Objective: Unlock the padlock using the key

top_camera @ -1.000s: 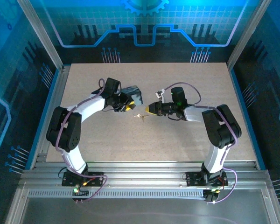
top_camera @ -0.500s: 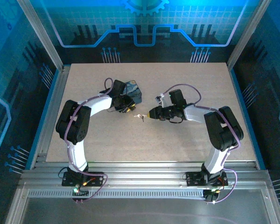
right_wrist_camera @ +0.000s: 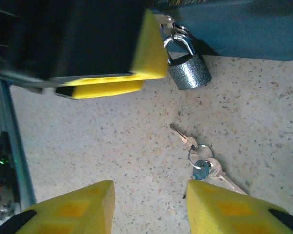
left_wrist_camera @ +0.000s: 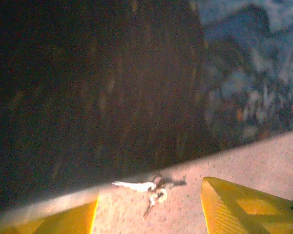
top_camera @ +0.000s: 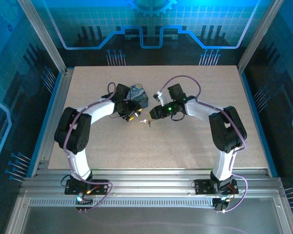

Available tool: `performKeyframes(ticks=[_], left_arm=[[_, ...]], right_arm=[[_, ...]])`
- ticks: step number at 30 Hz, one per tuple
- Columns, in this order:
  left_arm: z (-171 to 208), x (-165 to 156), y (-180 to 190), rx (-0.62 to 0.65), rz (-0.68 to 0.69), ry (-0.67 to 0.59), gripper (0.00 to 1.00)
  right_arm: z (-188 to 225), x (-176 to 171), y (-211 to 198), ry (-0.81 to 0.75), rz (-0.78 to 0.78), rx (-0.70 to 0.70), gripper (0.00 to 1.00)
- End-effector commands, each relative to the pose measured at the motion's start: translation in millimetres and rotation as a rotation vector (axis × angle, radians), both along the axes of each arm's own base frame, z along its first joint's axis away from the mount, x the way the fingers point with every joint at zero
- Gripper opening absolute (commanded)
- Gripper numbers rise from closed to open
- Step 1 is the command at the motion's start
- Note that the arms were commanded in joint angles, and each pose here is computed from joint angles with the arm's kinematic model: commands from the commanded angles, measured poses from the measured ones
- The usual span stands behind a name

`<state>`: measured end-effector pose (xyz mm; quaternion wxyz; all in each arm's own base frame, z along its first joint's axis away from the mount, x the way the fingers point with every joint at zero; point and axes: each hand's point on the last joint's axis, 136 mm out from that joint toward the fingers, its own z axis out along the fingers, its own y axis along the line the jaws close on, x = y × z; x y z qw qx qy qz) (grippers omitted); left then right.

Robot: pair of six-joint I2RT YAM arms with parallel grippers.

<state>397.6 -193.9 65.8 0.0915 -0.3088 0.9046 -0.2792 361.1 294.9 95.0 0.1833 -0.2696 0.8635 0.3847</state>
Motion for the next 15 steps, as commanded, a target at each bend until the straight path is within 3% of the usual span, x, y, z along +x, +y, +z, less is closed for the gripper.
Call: performKeyframes(ticks=[1, 5, 8, 15], left_arm=[[20, -23, 17, 0.020, -0.006, 0.019, 0.61], [19, -40, 55, 0.100, 0.068, 0.048, 0.63], [16, -49, 75, 0.091, 0.124, 0.058, 0.63], [12, -57, 89, 0.077, 0.157, 0.057, 0.63]], right_arm=[[-17, -7, 8, -0.027, 0.099, -0.114, 0.43], [-32, -5, 16, -0.049, 0.149, -0.174, 0.46], [-43, -2, 19, -0.073, 0.173, -0.228, 0.46], [-54, 12, 24, -0.137, 0.193, -0.300, 0.48]])
